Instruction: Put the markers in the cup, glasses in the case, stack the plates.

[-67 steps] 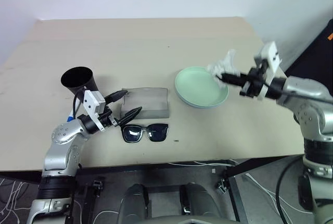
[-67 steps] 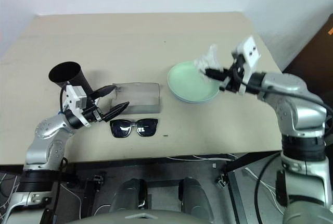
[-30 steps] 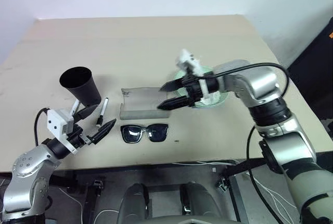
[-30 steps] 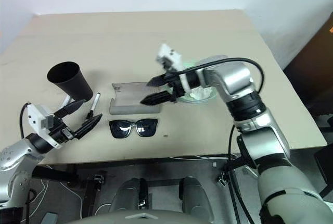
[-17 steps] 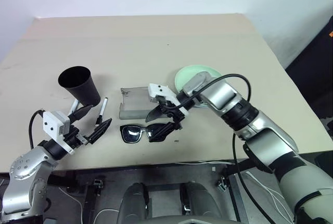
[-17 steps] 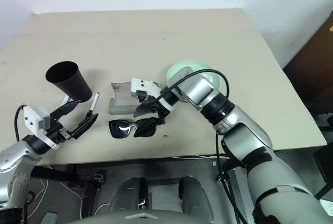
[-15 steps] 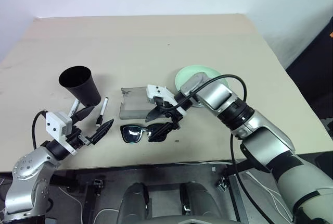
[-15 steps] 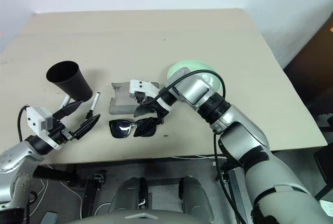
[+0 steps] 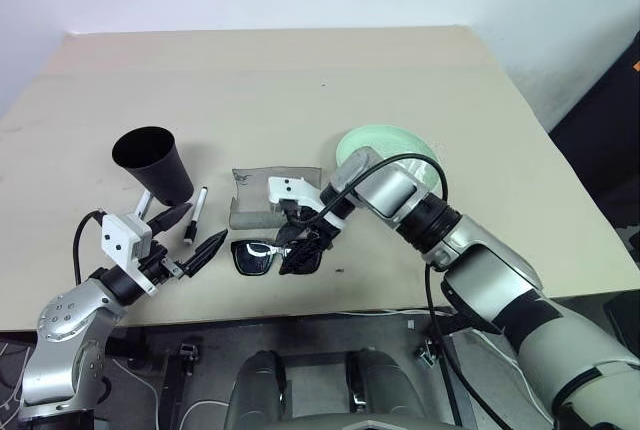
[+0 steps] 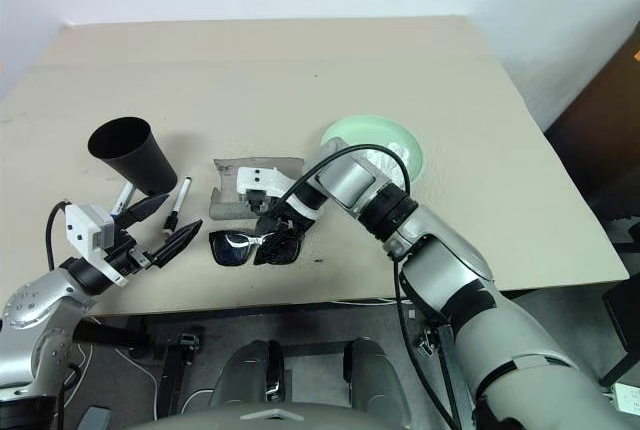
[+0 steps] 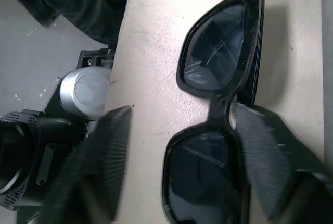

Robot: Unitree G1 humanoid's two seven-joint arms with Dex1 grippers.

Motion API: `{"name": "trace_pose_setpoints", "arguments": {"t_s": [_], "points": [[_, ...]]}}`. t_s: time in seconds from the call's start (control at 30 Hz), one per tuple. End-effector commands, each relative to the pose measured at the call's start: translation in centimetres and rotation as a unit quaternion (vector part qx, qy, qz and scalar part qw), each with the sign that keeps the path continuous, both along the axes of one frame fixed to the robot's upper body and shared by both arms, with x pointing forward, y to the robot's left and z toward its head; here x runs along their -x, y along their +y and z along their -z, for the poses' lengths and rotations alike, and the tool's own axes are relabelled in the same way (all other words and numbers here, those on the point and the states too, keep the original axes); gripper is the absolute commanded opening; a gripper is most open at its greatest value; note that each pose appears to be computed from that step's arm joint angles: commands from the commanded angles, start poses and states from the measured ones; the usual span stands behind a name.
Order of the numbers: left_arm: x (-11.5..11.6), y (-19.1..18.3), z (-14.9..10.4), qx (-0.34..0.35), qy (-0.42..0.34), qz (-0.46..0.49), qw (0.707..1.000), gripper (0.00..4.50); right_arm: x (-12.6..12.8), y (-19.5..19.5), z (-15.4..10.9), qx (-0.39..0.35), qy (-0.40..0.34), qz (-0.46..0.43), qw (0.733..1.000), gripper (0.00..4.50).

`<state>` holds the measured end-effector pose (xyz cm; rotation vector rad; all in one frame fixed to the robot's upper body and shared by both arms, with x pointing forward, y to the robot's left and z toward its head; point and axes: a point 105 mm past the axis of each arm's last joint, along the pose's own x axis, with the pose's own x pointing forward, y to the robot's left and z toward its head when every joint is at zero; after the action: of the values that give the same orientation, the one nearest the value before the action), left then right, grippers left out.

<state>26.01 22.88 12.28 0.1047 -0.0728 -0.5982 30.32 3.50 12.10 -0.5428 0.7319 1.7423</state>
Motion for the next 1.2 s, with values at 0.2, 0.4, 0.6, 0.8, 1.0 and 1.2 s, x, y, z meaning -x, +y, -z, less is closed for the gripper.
{"name": "trace_pose_setpoints", "arguments": {"t_s": [0.2,0.4,0.6,0.8,1.0,1.2], "points": [[0.3,-0.2,-0.4,-0.008,-0.015,0.0,1.0,4.5,-0.5,0.9,-0.6,-0.008,-0.028,0.002,1.0,2.89],[0.4,-0.1,-0.3,-0.008,-0.014,-0.002,1.0,4.5,-0.6,1.1,-1.0,-0.015,-0.03,0.001,0.999,0.96],[1.0,0.4,-0.3,-0.009,-0.013,-0.008,1.0,4.5,-0.6,0.9,-1.9,-0.022,-0.034,-0.005,0.999,0.02],[1.5,1.1,-0.5,-0.01,-0.014,-0.022,1.0,4.5,-0.4,0.5,-5.2,-0.063,-0.036,-0.025,0.997,0.02],[2.1,1.9,-1.3,-0.003,-0.018,-0.034,0.999,4.5,-1.4,-0.1,-8.4,-0.109,-0.079,-0.044,0.99,0.02],[3.5,2.2,-1.5,-0.007,0.005,-0.019,1.0,4.5,-3.8,0.5,-10.2,-0.134,-0.127,-0.032,0.982,0.02]]}}
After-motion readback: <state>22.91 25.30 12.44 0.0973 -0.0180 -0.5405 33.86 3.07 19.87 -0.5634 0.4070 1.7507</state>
